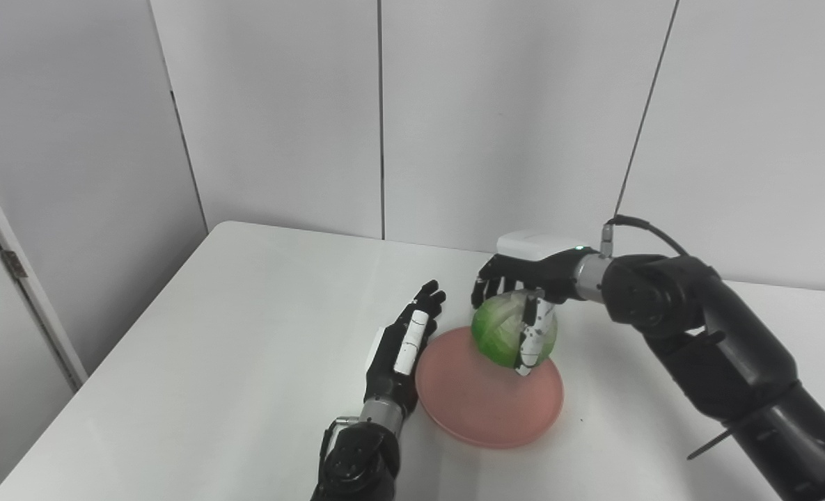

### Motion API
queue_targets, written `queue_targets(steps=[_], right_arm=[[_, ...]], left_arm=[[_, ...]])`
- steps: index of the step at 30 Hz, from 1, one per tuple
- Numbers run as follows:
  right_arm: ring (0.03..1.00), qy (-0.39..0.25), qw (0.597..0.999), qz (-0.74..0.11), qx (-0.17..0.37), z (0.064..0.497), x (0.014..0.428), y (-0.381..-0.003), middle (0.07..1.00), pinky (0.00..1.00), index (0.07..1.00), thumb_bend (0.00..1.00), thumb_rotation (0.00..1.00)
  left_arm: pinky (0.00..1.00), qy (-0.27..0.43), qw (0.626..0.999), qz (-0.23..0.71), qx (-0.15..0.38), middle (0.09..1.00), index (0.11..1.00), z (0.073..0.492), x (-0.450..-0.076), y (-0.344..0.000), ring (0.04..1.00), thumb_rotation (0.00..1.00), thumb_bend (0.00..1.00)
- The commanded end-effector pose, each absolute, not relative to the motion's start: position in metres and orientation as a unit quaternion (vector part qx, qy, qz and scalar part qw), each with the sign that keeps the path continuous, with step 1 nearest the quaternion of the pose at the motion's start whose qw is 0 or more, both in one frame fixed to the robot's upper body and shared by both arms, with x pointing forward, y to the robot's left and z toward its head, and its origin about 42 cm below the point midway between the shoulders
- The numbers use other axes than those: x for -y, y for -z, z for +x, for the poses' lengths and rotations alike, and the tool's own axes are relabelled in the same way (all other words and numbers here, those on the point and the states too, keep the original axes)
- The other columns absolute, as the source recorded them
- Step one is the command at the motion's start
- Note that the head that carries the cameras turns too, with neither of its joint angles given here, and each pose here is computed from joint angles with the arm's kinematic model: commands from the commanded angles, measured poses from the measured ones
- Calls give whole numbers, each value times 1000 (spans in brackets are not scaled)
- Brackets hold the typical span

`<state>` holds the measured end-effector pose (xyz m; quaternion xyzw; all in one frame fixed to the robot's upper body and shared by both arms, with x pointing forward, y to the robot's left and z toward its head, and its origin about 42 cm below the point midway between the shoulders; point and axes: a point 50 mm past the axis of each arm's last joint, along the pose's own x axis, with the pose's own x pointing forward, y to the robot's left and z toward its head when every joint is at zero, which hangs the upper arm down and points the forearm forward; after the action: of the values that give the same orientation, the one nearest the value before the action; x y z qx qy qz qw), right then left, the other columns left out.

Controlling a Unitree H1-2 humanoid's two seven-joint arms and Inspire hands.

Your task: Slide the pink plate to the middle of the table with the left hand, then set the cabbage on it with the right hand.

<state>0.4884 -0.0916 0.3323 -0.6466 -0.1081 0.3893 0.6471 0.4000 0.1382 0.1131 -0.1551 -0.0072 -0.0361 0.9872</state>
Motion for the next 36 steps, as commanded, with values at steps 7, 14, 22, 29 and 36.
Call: queue_targets(steps=[7,14,22,29,36], right_arm=[[551,-388,642,-647,135,481,75,-337,492,471,626,568,0],[459,-398,643,-644,120,479,69,-323,486,375,636,571,0],[744,-396,655,-635,101,480,74,-316,793,634,710,971,228],[846,-396,669,-621,103,481,79,-327,869,744,773,1000,338],[881,-395,669,-622,93,480,90,-345,892,792,795,1000,380]], left_arm=[[962,31,984,-168,-48,910,865,388,-133,-89,964,811,891],[992,33,984,-168,-49,910,868,387,-134,-89,956,812,876],[992,34,986,-154,-48,903,872,389,-142,-89,952,849,875],[958,35,986,-154,-49,896,867,388,-147,-90,940,846,869],[951,35,986,-156,-48,902,883,388,-149,-91,945,836,896]])
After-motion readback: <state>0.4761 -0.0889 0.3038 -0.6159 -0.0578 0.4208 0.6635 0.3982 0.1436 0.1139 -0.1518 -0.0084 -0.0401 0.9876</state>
